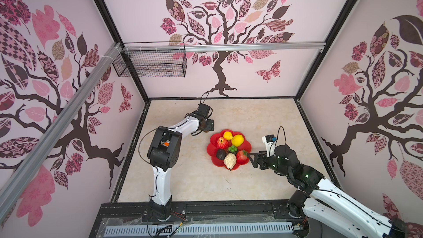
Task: Arrange fruit in a fruit bowl
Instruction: Pick up the fruit from the top-center of the table.
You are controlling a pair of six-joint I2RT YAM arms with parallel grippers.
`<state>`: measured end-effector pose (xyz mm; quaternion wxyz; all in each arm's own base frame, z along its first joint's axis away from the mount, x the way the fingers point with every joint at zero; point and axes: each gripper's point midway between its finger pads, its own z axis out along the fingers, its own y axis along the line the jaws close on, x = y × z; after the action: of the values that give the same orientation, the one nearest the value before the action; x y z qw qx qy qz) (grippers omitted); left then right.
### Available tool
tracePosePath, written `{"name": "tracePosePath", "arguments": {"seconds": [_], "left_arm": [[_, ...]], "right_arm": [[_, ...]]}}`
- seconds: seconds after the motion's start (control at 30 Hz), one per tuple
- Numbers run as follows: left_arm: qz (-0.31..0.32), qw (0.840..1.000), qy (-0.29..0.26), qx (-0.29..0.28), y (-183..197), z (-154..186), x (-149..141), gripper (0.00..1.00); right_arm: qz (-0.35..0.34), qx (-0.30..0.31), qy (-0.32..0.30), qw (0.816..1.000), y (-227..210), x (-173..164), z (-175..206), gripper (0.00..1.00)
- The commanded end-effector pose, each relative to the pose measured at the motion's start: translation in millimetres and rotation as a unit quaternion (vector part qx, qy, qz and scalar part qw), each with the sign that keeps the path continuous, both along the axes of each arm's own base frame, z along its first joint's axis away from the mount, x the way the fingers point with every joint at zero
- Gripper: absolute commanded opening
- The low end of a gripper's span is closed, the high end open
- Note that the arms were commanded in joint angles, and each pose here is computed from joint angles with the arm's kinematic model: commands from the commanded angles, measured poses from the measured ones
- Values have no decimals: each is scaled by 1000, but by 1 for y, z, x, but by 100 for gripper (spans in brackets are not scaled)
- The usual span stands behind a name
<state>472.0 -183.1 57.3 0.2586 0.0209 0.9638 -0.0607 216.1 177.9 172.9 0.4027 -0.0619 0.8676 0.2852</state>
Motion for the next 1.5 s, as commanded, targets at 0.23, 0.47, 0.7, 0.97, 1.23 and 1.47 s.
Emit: {"name": "tracePosePath", "arguments": {"seconds": [0.23,0.47,0.7,0.97,1.23,1.47], "left_arm": [[-4,1000,10,6,-2,-7,14,76],[-10,1000,22,0,-7,-16,15,71],[-15,1000,24,-12,-11,-17,15,62],[-19,999,19,-26,-15,-11,14,54],[-28,999,6,-45,-18,9,7,52],[-8,998,-29,-52,-7,34,-4,50]], "right_arm": [[3,4,0,1000,1,-1,1,85],[5,4,2,1000,1,-1,0,84],[6,3,6,1000,2,-2,-2,84],[8,4,5,1000,3,-2,1,84],[15,2,11,1000,6,-1,0,84],[24,5,19,1000,11,-2,-2,84]]}}
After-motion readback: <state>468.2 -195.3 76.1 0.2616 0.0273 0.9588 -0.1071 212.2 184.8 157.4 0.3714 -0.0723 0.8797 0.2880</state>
